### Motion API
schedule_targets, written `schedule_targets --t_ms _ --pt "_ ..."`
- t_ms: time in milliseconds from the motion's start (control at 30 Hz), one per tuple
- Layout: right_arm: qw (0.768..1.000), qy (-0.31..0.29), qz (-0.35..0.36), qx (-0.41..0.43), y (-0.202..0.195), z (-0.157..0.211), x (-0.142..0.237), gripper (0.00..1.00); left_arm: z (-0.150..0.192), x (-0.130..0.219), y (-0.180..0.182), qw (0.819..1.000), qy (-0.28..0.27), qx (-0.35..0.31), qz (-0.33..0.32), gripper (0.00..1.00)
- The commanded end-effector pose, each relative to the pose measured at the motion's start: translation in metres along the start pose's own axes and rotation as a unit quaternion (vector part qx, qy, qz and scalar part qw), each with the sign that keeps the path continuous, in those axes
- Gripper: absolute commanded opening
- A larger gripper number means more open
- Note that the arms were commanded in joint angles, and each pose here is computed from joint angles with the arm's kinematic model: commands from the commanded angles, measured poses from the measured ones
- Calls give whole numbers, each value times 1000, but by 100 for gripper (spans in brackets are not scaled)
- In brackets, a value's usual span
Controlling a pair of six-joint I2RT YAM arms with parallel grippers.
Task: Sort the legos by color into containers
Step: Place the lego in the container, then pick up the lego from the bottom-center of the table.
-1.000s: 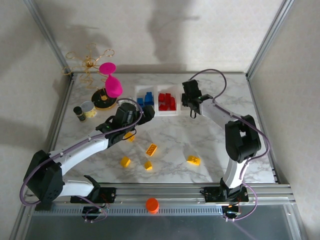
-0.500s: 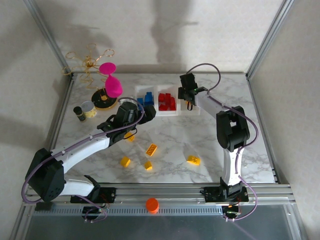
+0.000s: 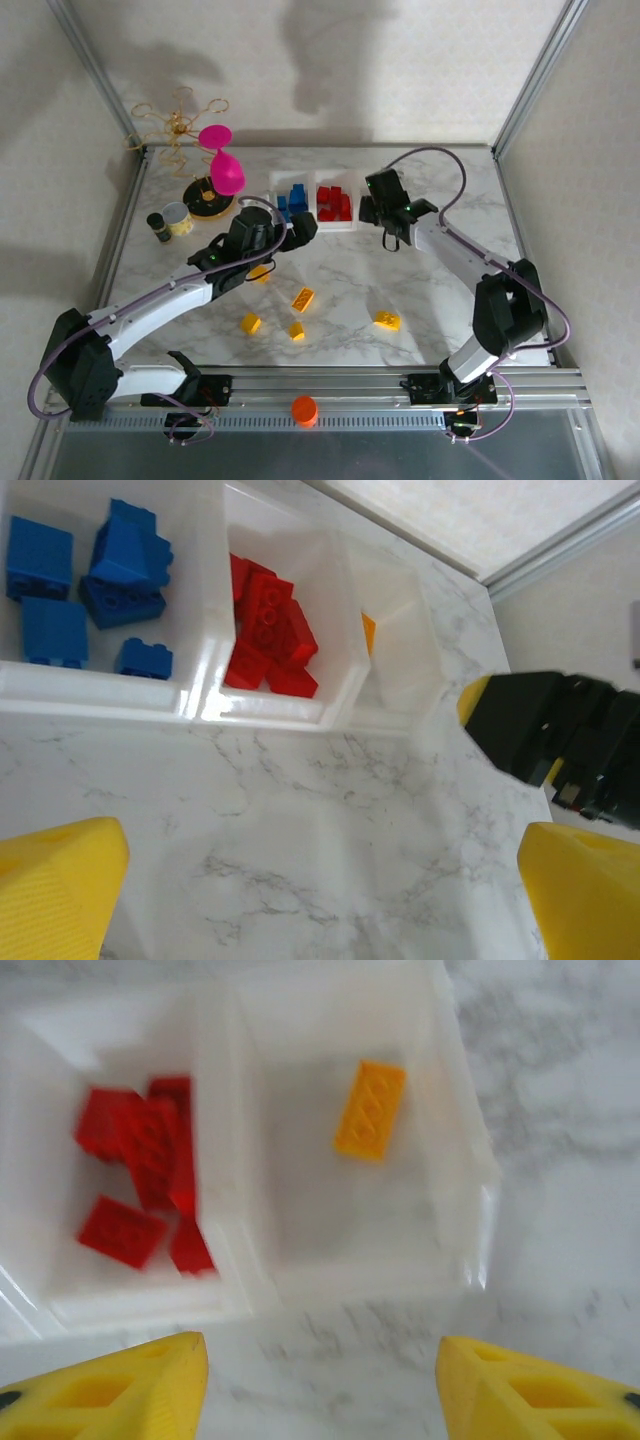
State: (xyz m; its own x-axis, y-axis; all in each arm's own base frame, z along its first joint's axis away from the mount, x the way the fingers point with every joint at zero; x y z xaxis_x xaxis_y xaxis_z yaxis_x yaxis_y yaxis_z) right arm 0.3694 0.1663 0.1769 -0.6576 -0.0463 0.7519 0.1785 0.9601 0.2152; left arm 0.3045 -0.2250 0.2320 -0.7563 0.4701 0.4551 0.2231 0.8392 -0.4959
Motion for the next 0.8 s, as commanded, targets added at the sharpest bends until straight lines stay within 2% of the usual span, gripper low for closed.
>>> schedule_targets --t_ms 0,200,300,433,567,767 --pt "996 63 54 -23 -29 38 5 62 8 5 -16 1000 14 -7 24 100" --pt "992 107 69 -23 -36 87 38 68 36 12 -22 999 36 -19 31 100" --pt "990 108 93 -19 -46 113 56 70 50 18 -11 999 40 -10 21 100" --pt "981 157 113 -23 -65 157 72 73 66 31 6 999 40 10 20 100" --pt "974 195 114 -20 -70 198 86 75 70 37 9 998 48 19 22 100" --pt "964 229 134 -20 -86 233 93 76 73 40 10 998 57 18 22 100"
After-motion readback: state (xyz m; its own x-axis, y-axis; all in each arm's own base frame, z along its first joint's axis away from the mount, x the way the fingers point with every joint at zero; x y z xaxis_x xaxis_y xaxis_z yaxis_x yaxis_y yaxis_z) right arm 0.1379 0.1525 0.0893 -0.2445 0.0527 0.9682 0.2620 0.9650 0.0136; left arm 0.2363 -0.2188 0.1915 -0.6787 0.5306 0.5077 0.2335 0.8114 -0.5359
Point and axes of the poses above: each hand's point on the last joint's axis, 136 mm out from that joint toward the fingers, its own x axis back along the fingers, its own y axis along the line the jaws close on, z = x × y, the point moved 3 cm from there along x, back along the fingers, and after that the axes turned 10 degrees about -x, right-handed, at the moved point
